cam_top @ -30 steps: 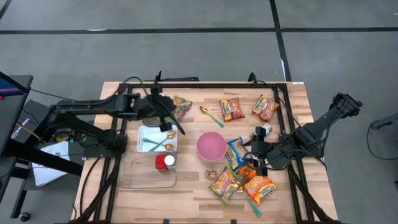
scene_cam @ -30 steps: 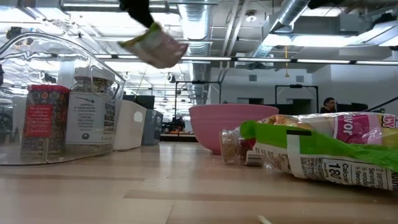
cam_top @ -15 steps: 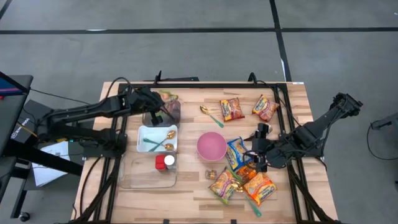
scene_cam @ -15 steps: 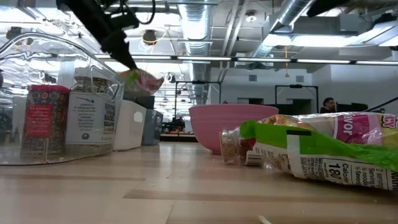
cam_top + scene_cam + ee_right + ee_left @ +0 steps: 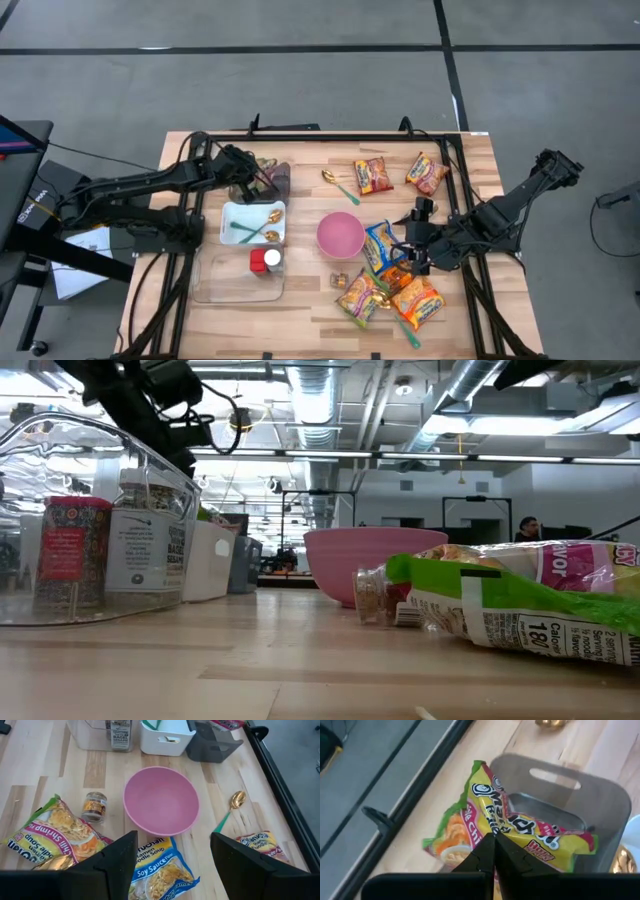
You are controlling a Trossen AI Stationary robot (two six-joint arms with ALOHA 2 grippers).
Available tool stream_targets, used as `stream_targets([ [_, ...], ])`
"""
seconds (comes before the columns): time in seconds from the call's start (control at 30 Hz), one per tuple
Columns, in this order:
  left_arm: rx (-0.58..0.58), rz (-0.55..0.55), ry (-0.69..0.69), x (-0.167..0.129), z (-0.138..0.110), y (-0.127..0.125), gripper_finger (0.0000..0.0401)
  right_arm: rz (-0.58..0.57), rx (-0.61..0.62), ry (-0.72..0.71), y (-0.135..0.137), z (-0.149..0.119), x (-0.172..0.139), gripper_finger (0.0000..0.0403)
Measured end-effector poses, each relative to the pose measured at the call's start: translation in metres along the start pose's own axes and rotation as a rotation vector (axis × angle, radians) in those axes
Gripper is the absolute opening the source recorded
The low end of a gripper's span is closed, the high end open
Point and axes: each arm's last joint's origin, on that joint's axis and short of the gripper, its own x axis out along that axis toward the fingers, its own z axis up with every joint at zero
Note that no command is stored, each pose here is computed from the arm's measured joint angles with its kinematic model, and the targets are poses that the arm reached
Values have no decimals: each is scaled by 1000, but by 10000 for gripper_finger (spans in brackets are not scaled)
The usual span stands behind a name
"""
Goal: Pick & Place Food Item
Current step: Put the green noodle pack into the black transparent bin
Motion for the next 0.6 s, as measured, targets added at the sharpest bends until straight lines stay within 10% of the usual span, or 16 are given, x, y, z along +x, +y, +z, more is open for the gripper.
stream_targets([
  [0.6, -133, 57, 97, 14, -29, -6, 0, -1, 1, -1, 0, 0, 0, 244],
])
